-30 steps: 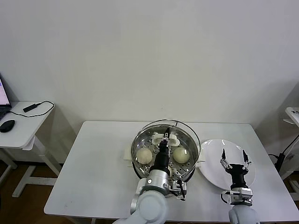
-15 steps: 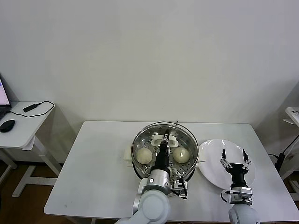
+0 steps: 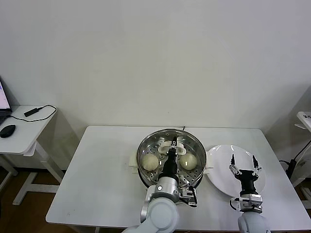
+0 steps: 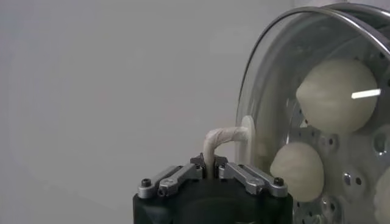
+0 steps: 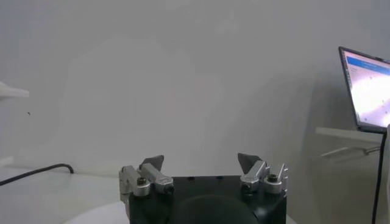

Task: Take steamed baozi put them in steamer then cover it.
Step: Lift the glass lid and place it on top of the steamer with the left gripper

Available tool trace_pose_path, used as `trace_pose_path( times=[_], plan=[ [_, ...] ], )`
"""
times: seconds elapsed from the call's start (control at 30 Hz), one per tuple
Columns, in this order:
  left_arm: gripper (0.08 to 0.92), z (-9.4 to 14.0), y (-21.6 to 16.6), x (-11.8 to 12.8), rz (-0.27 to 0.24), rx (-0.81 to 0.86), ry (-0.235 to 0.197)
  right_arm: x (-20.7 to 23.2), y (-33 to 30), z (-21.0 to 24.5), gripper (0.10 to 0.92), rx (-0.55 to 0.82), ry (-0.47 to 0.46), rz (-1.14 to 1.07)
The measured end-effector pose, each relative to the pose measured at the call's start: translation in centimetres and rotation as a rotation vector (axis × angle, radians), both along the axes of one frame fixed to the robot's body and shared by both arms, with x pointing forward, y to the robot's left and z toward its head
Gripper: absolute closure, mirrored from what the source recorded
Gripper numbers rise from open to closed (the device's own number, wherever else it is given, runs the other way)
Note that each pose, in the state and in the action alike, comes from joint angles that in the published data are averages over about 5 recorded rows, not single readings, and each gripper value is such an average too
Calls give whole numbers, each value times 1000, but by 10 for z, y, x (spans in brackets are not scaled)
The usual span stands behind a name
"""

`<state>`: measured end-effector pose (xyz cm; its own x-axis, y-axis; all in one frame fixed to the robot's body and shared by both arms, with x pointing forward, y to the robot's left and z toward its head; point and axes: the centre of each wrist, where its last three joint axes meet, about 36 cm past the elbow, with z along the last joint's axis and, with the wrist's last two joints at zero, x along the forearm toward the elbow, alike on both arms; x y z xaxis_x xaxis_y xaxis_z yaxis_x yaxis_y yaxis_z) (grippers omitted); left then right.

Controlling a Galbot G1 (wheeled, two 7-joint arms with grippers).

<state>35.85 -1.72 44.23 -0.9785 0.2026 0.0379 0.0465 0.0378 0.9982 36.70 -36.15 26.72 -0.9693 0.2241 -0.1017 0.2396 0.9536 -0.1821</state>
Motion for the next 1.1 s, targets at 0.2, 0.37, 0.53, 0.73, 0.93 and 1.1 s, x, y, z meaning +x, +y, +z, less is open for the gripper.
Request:
trace_pose_path(
  times=[0.2, 0.37, 0.53, 0.73, 0.93, 1.1],
  plan=[
    [810, -3, 0, 1, 2, 12, 4, 0, 0, 0, 200, 0, -1, 0],
    [810, -4, 0, 2, 2, 19, 5, 1, 0, 1, 200, 0, -3, 0],
    [810, -7, -1, 3, 0, 27, 7, 2, 0, 1, 200, 1, -4, -1],
    [810, -9, 0, 4, -1, 34, 6, 2, -1, 1, 200, 0, -5, -2],
    [810, -11, 1, 4, 0, 41, 4, 4, 1, 2, 200, 2, -7, -1],
    [810, -13, 3, 3, -1, 49, 4, 5, 2, 2, 200, 5, -9, 0]
  ],
)
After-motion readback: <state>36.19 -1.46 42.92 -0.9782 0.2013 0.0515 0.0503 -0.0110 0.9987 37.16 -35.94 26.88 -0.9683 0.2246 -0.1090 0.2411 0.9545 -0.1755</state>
